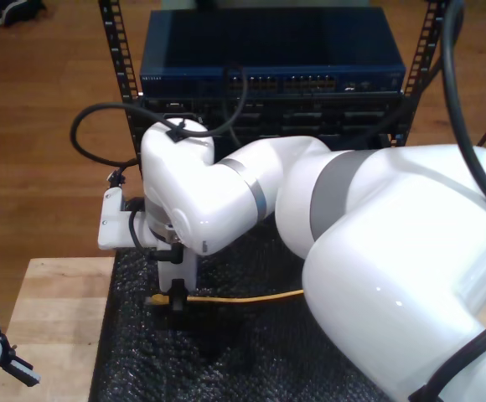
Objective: Grab the cable and plug it in
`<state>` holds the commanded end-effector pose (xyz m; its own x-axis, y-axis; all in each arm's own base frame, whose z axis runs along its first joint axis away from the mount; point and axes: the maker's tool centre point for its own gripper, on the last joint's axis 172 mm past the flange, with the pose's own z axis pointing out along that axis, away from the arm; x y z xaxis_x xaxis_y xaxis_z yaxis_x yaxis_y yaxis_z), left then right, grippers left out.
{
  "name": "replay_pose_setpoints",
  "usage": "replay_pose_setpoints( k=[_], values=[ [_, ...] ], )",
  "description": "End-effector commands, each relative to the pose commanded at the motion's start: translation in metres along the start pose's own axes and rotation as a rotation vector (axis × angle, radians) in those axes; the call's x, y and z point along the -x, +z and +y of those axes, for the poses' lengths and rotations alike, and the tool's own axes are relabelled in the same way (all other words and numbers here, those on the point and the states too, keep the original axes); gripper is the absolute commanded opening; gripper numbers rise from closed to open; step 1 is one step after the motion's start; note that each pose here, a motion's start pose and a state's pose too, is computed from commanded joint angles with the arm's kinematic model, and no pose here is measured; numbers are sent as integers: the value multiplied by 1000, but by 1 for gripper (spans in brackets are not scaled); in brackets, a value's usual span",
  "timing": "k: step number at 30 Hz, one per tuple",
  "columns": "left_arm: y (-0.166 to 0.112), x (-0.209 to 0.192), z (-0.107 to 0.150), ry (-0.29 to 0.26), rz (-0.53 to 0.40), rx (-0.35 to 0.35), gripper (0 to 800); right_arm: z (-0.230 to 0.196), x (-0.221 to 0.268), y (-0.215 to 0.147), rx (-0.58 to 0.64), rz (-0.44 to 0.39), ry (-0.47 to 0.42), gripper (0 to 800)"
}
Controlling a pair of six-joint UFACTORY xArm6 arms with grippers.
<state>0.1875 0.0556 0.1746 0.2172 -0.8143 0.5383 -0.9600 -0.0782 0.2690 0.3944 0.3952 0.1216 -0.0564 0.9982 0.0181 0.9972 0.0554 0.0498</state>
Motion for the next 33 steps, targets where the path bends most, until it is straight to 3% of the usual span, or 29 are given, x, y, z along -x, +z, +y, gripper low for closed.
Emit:
replay_pose_setpoints(
  k=[4,17,33],
  values=[
    [0,0,0,1,0,1,800,0,-1,4,5,-55,-8,769],
    [0,0,0,0,1,1,800,-1,-18,15,7,-95,-17,751],
    [1,0,1,-1,3,4,800,-2,-18,19,3,-97,-17,470]
  ],
)
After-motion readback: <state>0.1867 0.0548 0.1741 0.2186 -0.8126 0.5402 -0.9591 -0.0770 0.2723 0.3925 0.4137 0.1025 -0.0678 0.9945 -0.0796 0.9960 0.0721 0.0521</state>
